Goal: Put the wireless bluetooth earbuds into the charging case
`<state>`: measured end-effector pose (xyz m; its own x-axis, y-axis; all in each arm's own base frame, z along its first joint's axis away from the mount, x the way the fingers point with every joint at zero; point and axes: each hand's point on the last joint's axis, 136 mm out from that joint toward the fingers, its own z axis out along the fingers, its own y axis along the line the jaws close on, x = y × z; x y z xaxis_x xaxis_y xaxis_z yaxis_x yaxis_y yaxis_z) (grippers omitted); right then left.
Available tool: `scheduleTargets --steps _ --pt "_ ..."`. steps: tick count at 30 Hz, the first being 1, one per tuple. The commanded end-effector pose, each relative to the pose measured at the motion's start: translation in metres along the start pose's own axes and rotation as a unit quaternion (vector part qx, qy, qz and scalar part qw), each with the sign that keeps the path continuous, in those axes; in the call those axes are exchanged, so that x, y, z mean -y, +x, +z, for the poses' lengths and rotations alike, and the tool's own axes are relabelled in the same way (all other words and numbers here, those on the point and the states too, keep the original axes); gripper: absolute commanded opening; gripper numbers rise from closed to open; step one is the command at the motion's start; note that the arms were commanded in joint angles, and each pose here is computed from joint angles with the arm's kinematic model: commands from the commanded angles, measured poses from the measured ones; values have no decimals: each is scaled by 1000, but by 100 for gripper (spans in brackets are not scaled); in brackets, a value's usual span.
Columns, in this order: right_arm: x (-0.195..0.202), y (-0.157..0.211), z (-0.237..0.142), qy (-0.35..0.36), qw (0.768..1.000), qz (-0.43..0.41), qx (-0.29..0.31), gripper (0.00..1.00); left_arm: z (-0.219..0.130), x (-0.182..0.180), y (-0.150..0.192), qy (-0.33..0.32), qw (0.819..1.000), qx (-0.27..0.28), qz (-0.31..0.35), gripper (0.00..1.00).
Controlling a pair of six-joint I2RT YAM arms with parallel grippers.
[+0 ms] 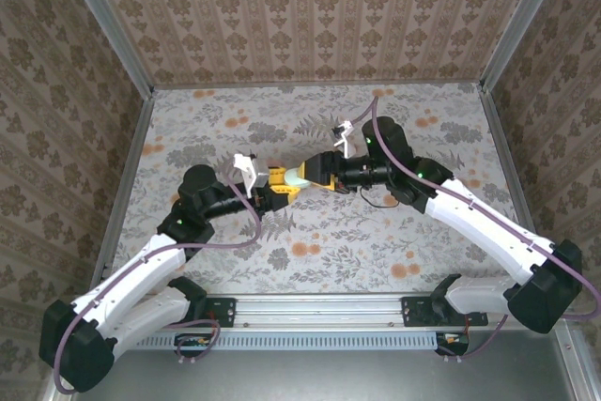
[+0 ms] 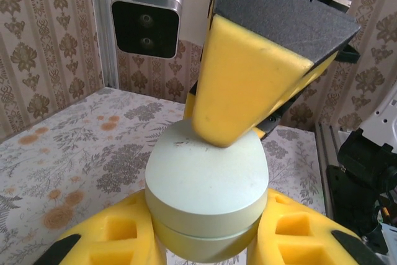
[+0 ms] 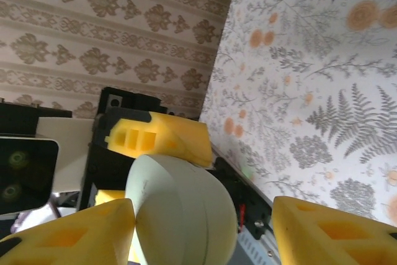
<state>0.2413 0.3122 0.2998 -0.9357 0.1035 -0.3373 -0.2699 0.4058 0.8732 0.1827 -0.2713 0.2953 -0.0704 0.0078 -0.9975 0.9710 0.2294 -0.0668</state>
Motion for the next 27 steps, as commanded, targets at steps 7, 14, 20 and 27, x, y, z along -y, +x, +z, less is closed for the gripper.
scheduleTargets --steps 7,14,20,27 --pt "-16 0 16 -62 997 32 -15 40 2 -4 -16 -9 1000 22 -7 0" --pt "-15 -7 19 -65 997 45 -3 32 0 -8 -9 -25 1000 8 -9 24" --pt "4 -24 17 -43 996 72 24 32 -7 -15 5 -59 998 -28 -4 68" --pt "58 -49 14 29 994 86 62 32 -29 -21 24 -116 990 -74 -5 100"
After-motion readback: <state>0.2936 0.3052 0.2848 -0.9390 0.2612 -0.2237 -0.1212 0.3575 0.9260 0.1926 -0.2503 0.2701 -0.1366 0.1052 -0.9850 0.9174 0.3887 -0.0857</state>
